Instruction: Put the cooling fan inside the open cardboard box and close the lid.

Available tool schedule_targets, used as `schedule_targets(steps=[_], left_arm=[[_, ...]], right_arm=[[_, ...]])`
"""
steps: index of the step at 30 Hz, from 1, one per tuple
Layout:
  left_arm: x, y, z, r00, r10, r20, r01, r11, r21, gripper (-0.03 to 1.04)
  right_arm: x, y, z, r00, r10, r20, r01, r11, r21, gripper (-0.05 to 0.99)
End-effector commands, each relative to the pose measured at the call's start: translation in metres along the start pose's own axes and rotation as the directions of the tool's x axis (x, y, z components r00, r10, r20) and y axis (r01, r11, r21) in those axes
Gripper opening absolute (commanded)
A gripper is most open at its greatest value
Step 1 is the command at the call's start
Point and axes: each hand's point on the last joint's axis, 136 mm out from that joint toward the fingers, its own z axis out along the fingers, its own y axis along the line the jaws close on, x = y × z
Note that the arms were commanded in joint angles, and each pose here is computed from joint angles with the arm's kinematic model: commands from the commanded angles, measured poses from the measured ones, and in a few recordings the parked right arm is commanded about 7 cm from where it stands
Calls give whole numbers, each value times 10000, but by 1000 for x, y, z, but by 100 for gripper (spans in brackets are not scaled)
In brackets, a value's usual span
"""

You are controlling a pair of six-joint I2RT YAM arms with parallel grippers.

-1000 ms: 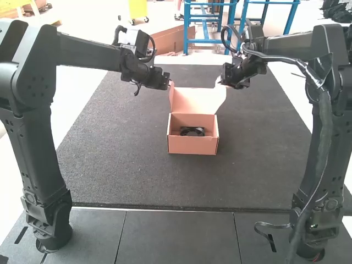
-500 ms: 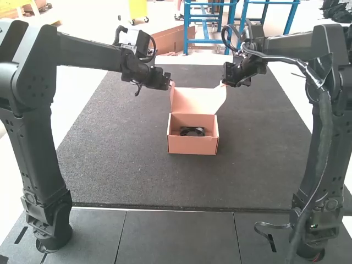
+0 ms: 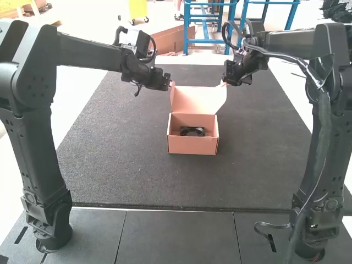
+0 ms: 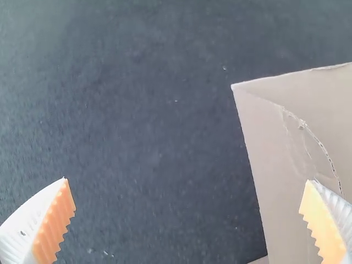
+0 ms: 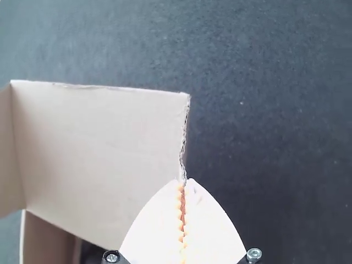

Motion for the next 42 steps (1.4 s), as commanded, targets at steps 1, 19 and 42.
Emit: schedule_targets(steps=[1,19,42], left_arm=[[-14,-8,-6,9995,-27,306,21,9998,214,97],[-1,-19,-18,9992,-202,-345,225,9975,677,97],[17,-31,-28,9966,-182,-809,284,9915,1269,97]], right_arm=[[-16,1,-14,9993,63,356,-62,10000,-38,-1],[15,30,-35,9969,15,-790,-70,9975,-697,-1],[55,51,-60,9984,-158,-539,97,9937,-1115,-1]])
